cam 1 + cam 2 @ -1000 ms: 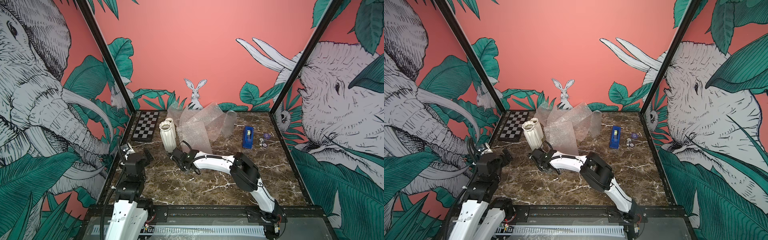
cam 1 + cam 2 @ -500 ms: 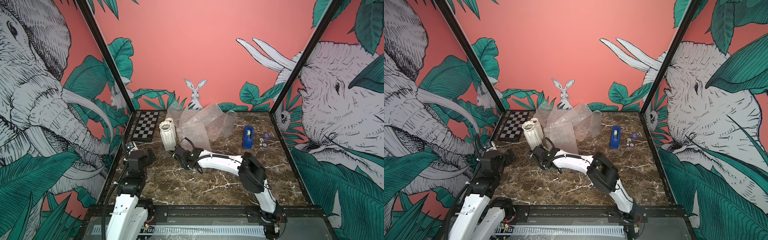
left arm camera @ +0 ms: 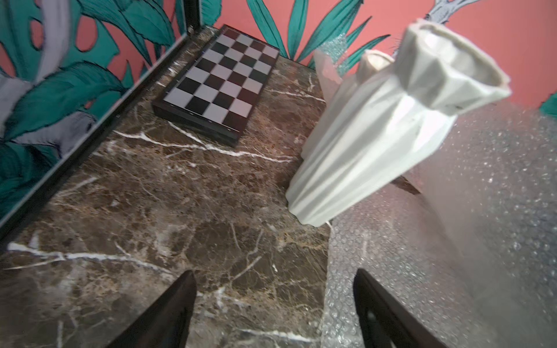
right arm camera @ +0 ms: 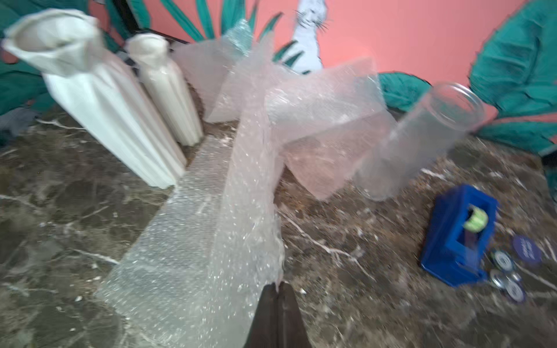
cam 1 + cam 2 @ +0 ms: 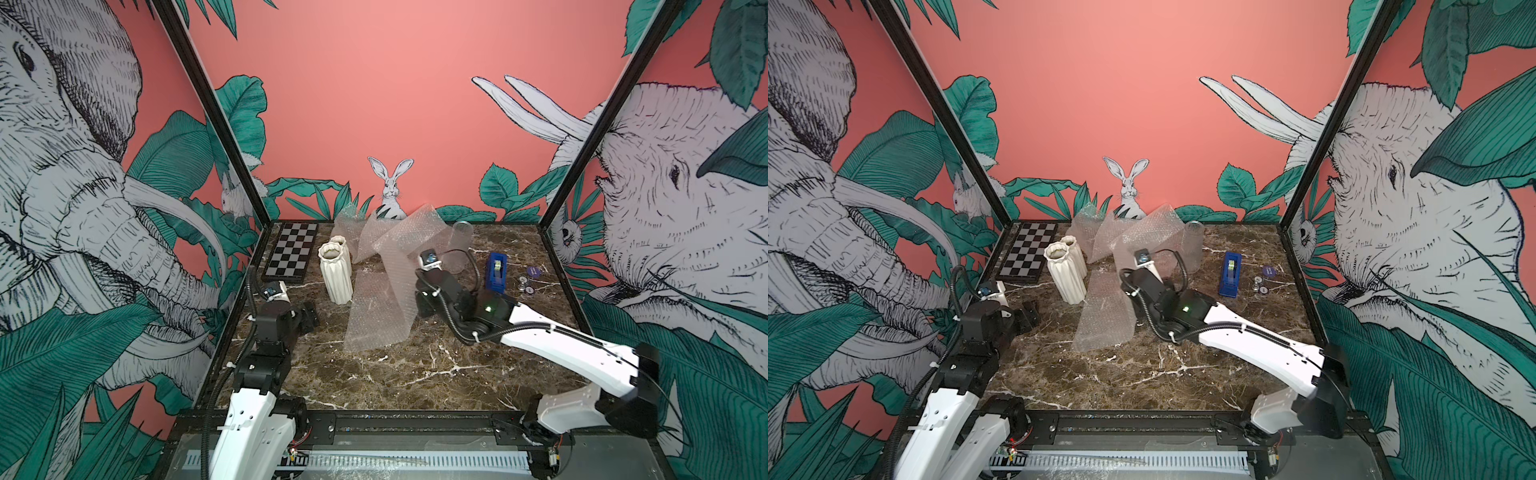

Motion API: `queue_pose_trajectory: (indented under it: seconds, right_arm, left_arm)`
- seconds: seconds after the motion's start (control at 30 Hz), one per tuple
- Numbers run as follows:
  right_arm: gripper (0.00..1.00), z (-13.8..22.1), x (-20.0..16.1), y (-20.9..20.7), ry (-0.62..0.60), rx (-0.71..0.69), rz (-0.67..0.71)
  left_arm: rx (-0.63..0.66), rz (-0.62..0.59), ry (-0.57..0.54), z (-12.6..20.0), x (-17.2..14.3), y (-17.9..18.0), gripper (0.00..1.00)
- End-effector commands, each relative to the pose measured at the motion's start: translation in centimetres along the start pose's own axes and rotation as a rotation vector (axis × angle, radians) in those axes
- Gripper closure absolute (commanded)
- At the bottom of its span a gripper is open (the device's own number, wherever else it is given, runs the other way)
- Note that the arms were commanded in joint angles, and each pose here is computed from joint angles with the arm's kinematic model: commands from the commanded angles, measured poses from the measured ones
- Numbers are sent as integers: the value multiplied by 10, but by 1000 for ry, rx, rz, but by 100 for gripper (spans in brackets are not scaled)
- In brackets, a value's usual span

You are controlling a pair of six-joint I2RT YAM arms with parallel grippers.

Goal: Wrap vases in bubble wrap
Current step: Flatten out the bubble wrap at the center of the board.

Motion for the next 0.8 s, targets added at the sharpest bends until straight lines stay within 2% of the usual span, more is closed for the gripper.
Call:
queue_pose_trajectory:
  seconds: [0.0,0.27,0.4,0.53,0.57,0.6,0.77]
  right_arm:
    - [100,-11,-32,-30,31,-81,-158]
    - [100,-32,-100,-90,127,-179,-371]
    - [100,-32,-117,-114,143,-265,-394]
    - [100,-31,-127,-131,141,-317,-399]
    - [95,-31,-129,-134,142,-327,-400]
    - [83,-31,-130,-137,145,-342,-397]
    - [50,-22,-124,-149,136,-405,-350]
  left_arm:
    - [-93,-53,53,9,-8,-26,21]
    - [-270,-333,144,11,-51,-109,23]
    - [-395,-468,227,6,-75,-159,20]
    - [-418,-524,330,-14,-94,-184,18]
    - [-412,-541,352,-20,-98,-188,18]
    - [-389,-561,376,-26,-102,-189,17]
    - [-348,-599,480,-55,-124,-197,16]
Point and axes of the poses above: each gripper's point midway between its finger pads, its own z axis back along the fingers, its own y axis along the line the jaws close on, x = y × z, the point moved 3 cm from there along z, back along the fingers, and after that the axes turned 1 degree about -z, right-handed, at the moved point
